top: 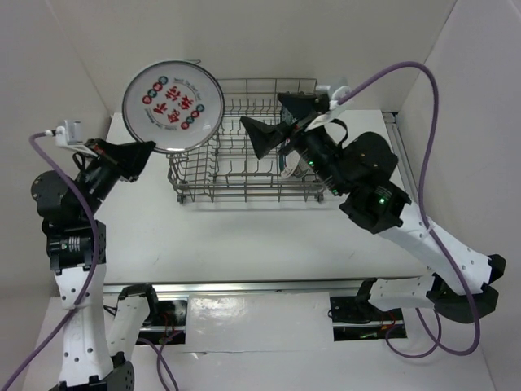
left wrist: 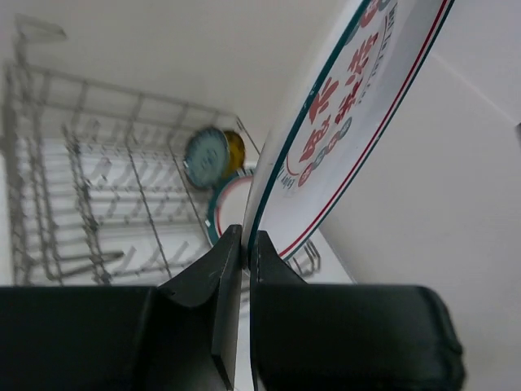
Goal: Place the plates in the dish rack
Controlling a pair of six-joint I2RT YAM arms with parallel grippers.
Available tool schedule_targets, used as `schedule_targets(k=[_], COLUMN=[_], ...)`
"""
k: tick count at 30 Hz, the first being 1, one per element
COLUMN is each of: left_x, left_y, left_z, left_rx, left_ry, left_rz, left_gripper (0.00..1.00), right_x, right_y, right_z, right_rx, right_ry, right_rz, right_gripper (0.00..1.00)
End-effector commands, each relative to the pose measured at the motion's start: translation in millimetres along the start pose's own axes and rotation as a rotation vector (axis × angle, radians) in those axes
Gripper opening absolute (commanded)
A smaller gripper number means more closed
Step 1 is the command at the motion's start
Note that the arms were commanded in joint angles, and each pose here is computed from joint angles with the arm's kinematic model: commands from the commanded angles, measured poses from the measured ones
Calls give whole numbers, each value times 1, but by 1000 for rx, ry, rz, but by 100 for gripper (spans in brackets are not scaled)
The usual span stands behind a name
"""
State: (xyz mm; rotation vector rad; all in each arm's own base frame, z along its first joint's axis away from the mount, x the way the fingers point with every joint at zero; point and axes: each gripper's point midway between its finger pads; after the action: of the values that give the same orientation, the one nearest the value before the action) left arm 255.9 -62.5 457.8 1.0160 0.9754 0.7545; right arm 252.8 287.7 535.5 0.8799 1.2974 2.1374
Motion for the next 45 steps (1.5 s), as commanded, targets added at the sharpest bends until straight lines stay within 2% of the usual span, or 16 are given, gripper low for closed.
schedule_targets(k=[1,5,12,16,21,23,25,31,32,35,38,39,41,42,43,45], left_x=[-45,-59,-76,-80,-81,-83,-82,-74,-71,-66,-60,-55,-49,-43,-39,-40], left_y=[-7,-14,-23,-25,-25,-22,-24,-32,-33,-34,-35,-39,-37,-41,-47,-48], left_z=[-11,-19,-26,-30,-31,-31,-31,-24,-21,-16,-9,-7,-2,0,-2,-4], left_rx=[36,49,59,63,57,44,44,39,36,14,13,40,41,53,70,80], left_ry=[-248,-327,-471,-478,-493,-501,-501,-504,-495,-490,-472,-441,-385,-353,-330,-323], left_rz=[-19,-39,-50,-44,-26,-20,-20,-15,-28,-48,-68,-97,-84,-91,-81,-68], left_gripper=[0,0,0,0,0,0,0,0,0,0,0,3,32,71,100,100], right_x=[43,41,72,33,14,6,1,13,17,20,16,9,-7,-40,-57,-114], right_y=[51,47,3,-26,-39,-42,-51,-61,-62,-66,-60,-55,-47,-38,-31,-29], right_z=[-14,5,18,40,36,37,38,31,29,27,27,32,37,45,47,49], right_rx=[-64,-28,189,280,290,301,328,350,359,356,317,293,255,199,163,86], right_ry=[212,170,370,243,294,294,304,398,421,439,411,364,268,80,-34,-344], right_rz=[69,30,-154,-209,-111,-114,-86,-54,-36,-10,17,26,62,66,101,80], right_gripper=[100,100,100,100,100,93,75,54,30,3,0,0,0,0,0,0])
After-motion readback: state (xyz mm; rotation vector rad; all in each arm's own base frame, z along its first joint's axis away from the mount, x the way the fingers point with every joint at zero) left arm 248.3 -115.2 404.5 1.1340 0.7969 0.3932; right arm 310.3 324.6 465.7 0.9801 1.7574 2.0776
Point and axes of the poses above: each gripper's point midway between its finger pads, its own z axis out along the fingers, its own x axis along the line the jaws close on, y = z × x, and after that the axes turned 13 degrees about z, right-handed
